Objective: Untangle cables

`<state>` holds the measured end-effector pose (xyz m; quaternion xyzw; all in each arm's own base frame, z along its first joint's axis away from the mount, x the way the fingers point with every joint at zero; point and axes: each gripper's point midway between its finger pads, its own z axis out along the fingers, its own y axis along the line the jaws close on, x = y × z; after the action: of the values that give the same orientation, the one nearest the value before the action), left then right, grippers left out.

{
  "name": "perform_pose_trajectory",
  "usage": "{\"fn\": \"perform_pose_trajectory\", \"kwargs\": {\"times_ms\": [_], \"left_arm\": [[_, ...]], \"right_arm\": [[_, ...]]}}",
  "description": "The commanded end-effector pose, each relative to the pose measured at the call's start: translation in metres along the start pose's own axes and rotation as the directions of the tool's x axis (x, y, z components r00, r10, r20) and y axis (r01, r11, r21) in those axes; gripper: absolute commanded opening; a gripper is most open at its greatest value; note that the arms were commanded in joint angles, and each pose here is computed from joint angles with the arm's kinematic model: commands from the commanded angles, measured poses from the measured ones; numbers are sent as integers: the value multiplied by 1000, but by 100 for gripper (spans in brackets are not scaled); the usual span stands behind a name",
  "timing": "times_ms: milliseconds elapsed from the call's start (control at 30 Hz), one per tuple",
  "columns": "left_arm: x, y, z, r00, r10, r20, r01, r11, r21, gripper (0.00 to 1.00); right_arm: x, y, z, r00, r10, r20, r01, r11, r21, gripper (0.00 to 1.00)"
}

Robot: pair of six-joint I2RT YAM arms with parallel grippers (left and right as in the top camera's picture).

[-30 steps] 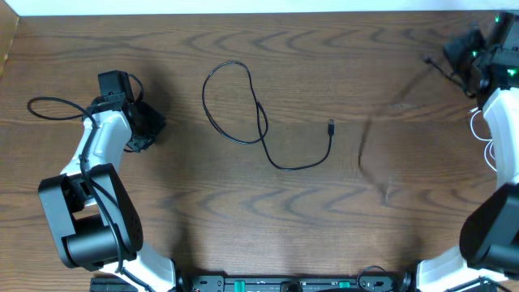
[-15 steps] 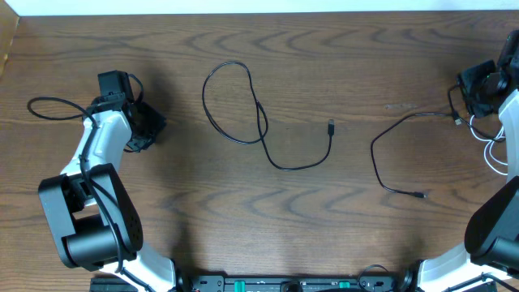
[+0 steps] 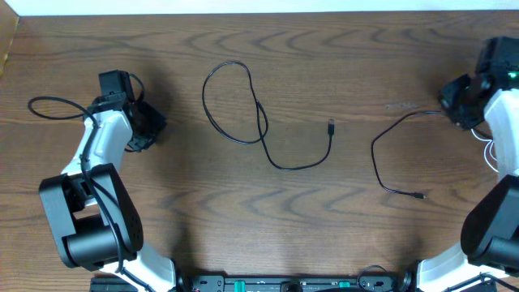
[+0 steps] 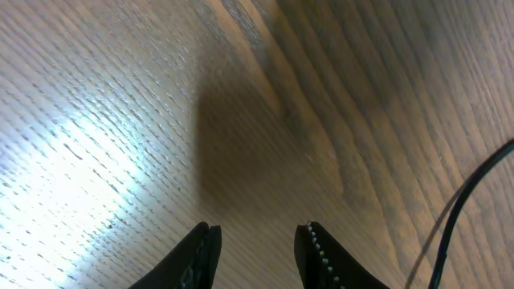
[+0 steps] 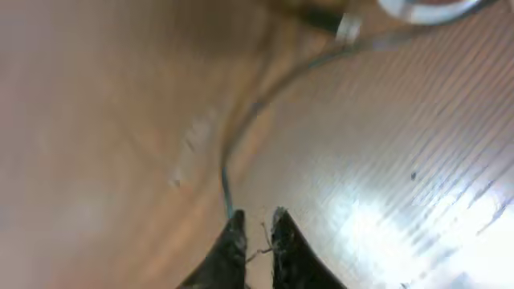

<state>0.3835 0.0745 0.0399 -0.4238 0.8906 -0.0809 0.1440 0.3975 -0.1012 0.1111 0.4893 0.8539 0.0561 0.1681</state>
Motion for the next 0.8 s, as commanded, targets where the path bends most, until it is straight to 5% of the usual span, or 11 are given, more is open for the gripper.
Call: {"fn": "perform_pose_trajectory", "kwargs": {"times_ms": [0, 167, 467, 767], "left_arm": [[5, 0, 4, 1000, 6, -13, -6, 1000, -10, 36], [6, 0, 4, 1000, 6, -13, -6, 1000, -9, 36], [5, 0, 4, 1000, 6, -13, -6, 1000, -10, 36], [6, 0, 4, 1000, 6, -13, -6, 1000, -9, 36]], "right_arm": [[38, -9, 21, 995, -81, -60, 84, 995, 47, 1], [81, -1, 52, 983, -163, -88, 164, 987, -1, 6], [140, 17, 73, 950, -285, -130, 272, 956, -109, 33], [156, 18, 75, 914, -397, -88, 393, 917, -60, 38]]}}
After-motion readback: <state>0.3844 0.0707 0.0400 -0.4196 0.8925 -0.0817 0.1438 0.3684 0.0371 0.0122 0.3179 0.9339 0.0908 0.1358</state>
